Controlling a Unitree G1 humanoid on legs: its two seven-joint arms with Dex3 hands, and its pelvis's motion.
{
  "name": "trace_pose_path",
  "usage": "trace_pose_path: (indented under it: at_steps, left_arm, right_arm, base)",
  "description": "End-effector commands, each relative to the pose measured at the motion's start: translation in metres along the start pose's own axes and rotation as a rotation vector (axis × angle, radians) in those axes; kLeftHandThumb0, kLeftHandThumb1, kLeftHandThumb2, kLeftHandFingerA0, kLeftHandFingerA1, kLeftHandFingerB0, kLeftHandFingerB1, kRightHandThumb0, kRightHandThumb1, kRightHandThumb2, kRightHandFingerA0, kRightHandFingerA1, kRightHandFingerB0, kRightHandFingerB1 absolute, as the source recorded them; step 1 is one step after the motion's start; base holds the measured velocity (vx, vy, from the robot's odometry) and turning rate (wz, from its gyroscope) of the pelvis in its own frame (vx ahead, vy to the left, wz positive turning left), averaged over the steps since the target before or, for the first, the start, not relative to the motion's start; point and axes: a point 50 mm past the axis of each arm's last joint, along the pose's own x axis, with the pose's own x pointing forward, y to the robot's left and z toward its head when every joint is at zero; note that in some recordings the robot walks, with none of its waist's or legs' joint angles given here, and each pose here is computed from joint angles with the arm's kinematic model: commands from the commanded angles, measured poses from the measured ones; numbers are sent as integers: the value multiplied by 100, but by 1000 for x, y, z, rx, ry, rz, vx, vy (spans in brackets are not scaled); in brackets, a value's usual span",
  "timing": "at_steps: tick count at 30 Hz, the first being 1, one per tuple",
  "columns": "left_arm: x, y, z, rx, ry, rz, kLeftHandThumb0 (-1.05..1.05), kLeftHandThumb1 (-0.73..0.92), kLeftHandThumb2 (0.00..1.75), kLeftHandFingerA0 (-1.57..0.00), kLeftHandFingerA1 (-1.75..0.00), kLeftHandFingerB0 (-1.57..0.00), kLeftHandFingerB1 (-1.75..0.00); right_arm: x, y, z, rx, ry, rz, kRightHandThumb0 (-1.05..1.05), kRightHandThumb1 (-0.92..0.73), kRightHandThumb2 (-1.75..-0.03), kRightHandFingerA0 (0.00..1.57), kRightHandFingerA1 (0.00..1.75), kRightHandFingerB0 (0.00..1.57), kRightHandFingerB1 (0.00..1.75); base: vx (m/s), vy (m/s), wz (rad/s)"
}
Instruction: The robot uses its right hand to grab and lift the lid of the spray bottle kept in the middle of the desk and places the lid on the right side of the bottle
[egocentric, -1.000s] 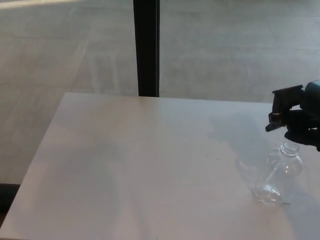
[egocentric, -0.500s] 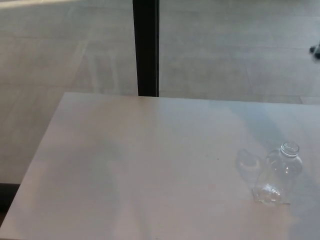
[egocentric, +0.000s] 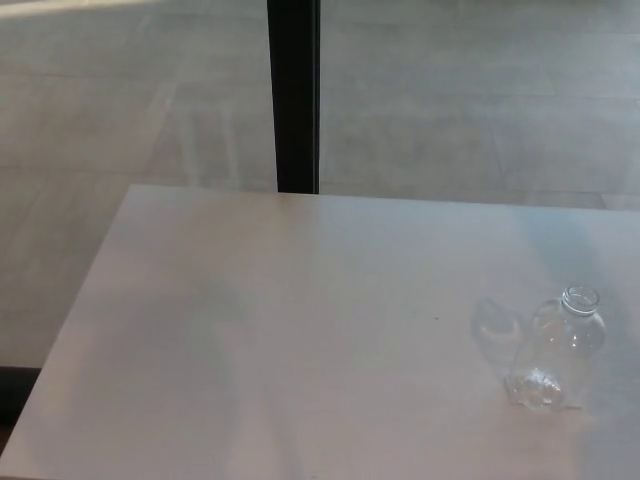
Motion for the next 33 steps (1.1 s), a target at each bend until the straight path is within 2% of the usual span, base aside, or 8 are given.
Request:
trace_pose_path:
  at_steps: [1, 8, 10, 11, 16, 17, 26, 33]
  left_arm:
    - [-2, 6, 2, 40, -9, 18, -86, 89, 66, -56, -51, -38, -40]
    - [-3, 7, 0, 39, -11, 21, -83, 69, 110, -50, -61, -33, -54]
    - [-3, 6, -1, 25, -13, 15, -84, 89, 66, -55, -52, -38, -41]
    - [-3, 6, -2, 28, -11, 14, -87, 73, 110, -49, -61, -32, -52]
    - [-2, 5, -2, 43, -8, 9, -88, 89, 67, -56, -52, -37, -40]
    - [-2, 5, -1, 56, -8, 19, -85, 71, 110, -51, -61, -34, -53]
    - [-1, 5, 5, 40, -22, 13, -83, 89, 66, -54, -53, -38, -40]
    - [-1, 4, 4, 57, -26, 18, -85, 89, 67, -55, -49, -38, -39]
  right_arm:
    - [-26, 39, -25, -4, 94, 123, -25, -62, -90, 91, 160, 85, 114]
    - [-77, 119, -51, -8, 230, 318, -33, -63, -87, 93, 160, 90, 104]
    - [-91, 134, -55, 8, 261, 339, -34, -65, -84, 95, 157, 91, 102]
    - [-102, 146, -59, 15, 290, 369, -36, -67, -84, 95, 155, 91, 104]
    - [-125, 166, -64, -9, 319, 435, -36, -65, -83, 94, 153, 93, 96]
    - [-130, 172, -64, -23, 331, 476, -36, -67, -78, 92, 146, 89, 86]
    - [-148, 194, -58, -221, 272, 775, -67, -80, -64, 79, 114, 39, 40]
    - [-149, 196, -54, -324, 276, 870, -95, -62, -100, 0, 10, 7, 26]
  base:
    - [0, 0, 0]
    - [0, 0, 0]
    - [0, 0, 0]
    - [0, 0, 0]
    - [0, 0, 0]
    - [0, 0, 0]
    - [0, 0, 0]
    - [0, 0, 0]
